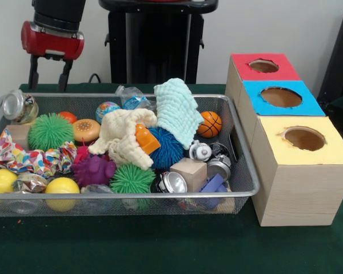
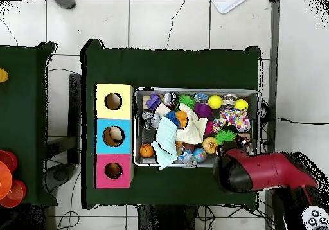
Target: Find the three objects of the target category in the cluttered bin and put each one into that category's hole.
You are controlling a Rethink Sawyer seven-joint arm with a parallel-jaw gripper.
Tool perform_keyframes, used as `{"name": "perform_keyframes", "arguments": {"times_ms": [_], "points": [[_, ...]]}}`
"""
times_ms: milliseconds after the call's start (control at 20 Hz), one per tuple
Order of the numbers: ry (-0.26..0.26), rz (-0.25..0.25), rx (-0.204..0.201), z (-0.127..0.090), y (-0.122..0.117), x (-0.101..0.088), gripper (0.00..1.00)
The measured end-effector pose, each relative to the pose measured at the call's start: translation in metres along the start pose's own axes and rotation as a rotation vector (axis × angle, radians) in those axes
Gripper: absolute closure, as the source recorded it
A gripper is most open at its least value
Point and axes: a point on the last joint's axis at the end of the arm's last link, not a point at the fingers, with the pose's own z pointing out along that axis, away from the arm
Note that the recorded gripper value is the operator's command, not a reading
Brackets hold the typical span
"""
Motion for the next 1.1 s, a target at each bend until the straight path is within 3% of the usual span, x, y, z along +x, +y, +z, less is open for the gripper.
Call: {"name": "perform_keyframes", "arguments": {"times_ms": [450, 1100], "points": [[0.005, -0.048, 0.003, 0.021, 0.0, 0.005, 0.0], [0.013, -0.083, -0.011, 0.033, 0.01, 0.011, 0.0]]}}
